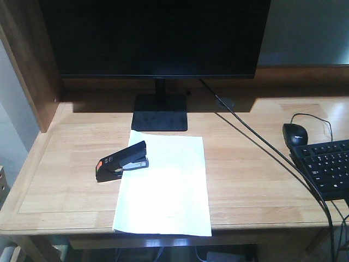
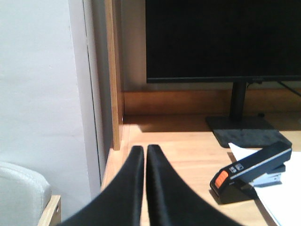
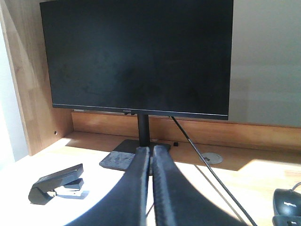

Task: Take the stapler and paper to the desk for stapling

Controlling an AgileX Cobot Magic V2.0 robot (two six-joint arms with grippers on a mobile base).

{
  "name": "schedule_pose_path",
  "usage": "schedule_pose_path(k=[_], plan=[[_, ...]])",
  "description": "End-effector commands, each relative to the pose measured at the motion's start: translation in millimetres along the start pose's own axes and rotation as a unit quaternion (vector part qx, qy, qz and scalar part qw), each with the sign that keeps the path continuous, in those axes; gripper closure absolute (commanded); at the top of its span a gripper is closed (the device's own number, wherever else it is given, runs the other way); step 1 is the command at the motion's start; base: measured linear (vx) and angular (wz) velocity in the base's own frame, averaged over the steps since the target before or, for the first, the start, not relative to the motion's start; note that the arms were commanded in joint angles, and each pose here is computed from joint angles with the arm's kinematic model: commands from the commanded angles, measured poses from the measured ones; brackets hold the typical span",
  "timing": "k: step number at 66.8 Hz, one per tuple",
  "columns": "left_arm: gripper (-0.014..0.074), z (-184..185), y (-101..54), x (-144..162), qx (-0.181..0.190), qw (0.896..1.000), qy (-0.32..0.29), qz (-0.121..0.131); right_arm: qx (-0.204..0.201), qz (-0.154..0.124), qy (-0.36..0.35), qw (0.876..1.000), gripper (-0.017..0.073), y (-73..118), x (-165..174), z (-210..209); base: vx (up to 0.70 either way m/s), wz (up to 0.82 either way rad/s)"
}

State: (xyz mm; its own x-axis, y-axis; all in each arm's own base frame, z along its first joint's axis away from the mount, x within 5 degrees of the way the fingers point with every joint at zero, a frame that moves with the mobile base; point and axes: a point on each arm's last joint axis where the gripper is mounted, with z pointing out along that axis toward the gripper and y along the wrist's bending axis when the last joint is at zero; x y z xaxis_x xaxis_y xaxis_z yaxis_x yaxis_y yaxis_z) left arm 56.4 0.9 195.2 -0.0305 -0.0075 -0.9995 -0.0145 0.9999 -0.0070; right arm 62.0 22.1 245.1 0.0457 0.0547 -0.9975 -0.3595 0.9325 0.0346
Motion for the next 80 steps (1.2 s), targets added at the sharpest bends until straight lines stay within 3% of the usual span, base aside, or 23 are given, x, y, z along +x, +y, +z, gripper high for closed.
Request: schedule_pose_path(k=[1, 67, 80], plan=[[0.0601, 0.2, -0.1, 3.6, 0.001, 1.000, -0.023, -0.004, 0.004, -0.009, -0.008, 1.000, 0.0568, -0.4, -8.3, 0.6, 0.00, 0.00], [0.0601, 0.3, -0.1, 3.4, 0.000, 1.000, -0.022, -0.003, 0.004, -0.009, -0.008, 1.000, 0.0568, -0.4, -8.3, 0.6, 0.00, 0.00], [0.0601, 0.3, -0.1, 3.4, 0.000, 1.000, -0.022, -0.003, 0.015, -0.030, -0.008, 0.999, 0.0568, -2.4, -8.1, 0.6, 0.00, 0.00]])
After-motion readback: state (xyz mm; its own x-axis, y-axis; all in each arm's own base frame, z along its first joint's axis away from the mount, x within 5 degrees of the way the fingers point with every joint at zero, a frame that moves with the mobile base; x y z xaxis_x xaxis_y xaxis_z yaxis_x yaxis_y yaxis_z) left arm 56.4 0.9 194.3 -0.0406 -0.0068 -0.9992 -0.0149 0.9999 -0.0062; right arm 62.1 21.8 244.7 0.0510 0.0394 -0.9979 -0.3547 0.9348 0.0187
